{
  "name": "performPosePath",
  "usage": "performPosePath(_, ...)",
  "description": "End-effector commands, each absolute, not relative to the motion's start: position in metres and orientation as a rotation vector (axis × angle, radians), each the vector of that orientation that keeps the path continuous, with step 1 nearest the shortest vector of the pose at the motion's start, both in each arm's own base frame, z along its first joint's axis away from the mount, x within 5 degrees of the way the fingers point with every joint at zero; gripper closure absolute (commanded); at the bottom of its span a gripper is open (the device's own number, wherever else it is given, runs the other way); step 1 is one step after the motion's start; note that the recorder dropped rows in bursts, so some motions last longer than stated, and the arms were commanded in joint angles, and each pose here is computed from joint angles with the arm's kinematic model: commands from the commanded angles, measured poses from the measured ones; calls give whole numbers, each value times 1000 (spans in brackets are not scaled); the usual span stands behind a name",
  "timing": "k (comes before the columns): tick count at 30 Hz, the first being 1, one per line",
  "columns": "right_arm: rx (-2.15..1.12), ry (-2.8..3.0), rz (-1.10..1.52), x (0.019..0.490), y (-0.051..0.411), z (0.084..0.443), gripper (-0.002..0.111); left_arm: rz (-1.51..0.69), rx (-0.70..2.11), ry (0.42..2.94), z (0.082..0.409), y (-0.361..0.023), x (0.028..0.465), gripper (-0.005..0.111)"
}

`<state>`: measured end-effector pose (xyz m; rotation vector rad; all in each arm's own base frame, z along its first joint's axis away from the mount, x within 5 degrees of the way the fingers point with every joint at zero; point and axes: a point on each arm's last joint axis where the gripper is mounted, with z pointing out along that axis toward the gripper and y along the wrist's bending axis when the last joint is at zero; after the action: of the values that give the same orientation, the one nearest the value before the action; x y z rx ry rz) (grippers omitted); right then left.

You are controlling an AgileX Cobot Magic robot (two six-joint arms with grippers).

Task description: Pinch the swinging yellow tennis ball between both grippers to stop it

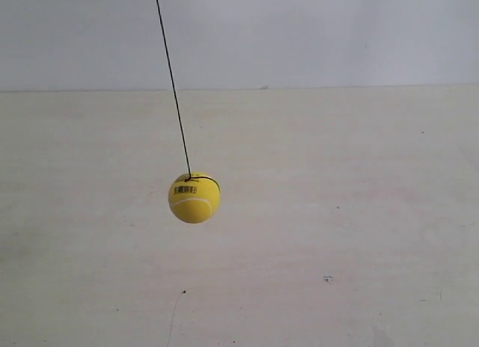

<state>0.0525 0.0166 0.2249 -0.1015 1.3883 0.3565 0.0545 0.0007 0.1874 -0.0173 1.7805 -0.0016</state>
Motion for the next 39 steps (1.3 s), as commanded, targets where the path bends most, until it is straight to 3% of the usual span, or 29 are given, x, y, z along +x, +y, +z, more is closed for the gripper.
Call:
performPosePath(1,57,1432,287,55,7,218,108,-5,-14,1778,187,0,55,102)
performPosePath(10,-109,1532,-10,56,4,208,108,-5,-14,1778,187,0,55,102)
performPosePath(20,-98,1799,15,54,3,184,108,-5,-14,1778,187,0,55,102)
performPosePath(39,-91,1804,21,54,3,184,108,-5,-14,1778,187,0,55,102)
